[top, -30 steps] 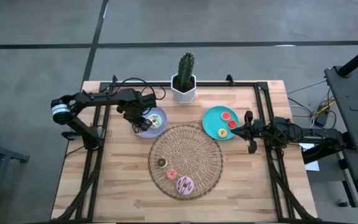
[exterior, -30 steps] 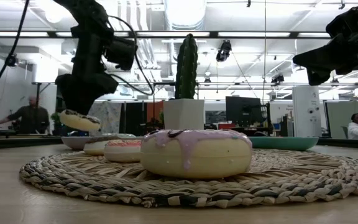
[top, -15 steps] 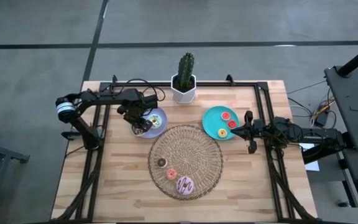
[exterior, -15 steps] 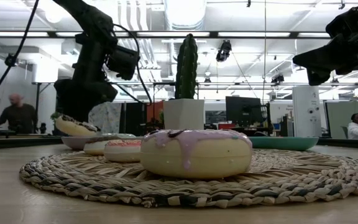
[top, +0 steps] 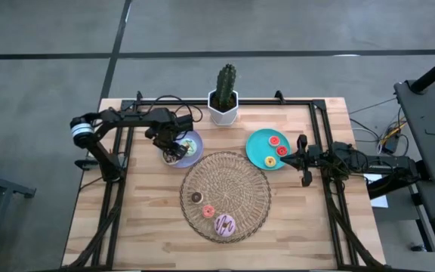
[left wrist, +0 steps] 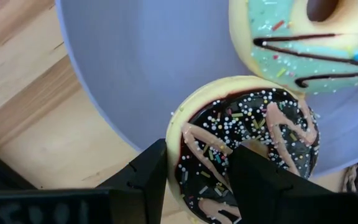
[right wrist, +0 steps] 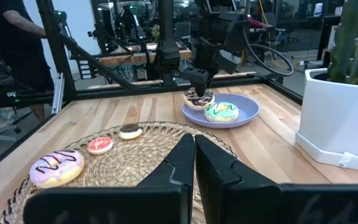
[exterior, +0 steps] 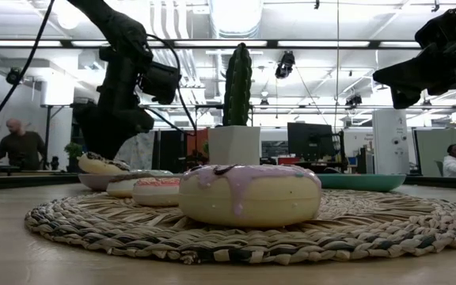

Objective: Pick & Place donuts
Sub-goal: Put the large black donut on the purple plate

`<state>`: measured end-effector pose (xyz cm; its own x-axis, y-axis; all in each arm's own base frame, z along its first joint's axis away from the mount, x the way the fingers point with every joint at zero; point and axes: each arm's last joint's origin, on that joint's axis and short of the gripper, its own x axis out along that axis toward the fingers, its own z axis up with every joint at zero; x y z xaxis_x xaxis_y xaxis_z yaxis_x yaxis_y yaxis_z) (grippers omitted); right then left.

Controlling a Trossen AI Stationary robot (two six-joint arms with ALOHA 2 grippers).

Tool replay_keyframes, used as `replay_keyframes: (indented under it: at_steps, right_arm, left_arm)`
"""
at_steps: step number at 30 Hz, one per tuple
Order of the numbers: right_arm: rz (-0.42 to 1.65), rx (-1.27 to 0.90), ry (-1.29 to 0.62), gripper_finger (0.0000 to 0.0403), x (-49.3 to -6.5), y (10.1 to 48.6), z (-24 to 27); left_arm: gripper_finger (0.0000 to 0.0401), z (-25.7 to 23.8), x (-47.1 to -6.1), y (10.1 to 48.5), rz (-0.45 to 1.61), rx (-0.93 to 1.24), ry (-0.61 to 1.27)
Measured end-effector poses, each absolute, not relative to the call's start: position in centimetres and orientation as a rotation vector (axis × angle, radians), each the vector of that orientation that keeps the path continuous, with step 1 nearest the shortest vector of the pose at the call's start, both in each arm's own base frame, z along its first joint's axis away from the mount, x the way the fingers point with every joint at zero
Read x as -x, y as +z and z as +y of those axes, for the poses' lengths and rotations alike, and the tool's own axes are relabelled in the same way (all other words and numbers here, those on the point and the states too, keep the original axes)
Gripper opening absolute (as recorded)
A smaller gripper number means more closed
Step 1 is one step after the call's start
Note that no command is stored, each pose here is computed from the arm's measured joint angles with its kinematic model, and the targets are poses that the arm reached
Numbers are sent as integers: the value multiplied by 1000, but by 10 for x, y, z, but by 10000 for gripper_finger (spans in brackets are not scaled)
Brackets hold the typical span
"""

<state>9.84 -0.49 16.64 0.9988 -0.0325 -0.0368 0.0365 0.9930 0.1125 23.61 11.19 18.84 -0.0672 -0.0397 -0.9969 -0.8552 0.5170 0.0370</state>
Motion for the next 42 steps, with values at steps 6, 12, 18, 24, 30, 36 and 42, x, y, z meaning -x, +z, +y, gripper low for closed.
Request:
replay_keyframes:
  at_steps: [6, 12, 18, 24, 30, 36, 42]
  right_arm:
    - [35, -113, -34, 8, -98, 166, -5]
    - [35, -113, -34, 8, -98, 166, -5]
    - [35, -113, -35, 9, -98, 166, -5]
    - [35, -113, -34, 9, -98, 166, -5]
    - [35, -113, -35, 8, -98, 166, -5]
    - [35, -113, -35, 8, -98, 166, -5]
    - [35, -113, -34, 8, -98, 166, -5]
  left_arm:
    - [135, 114, -240, 187, 1461, 807, 801]
    - [135, 116, -243, 187, 1428, 805, 795]
    - [135, 116, -242, 187, 1428, 806, 796]
    - [135, 115, -241, 187, 1432, 825, 816]
    - [135, 113, -237, 185, 1465, 839, 833]
    - [135, 114, -238, 187, 1456, 840, 830]
    - [135, 113, -238, 188, 1454, 844, 825]
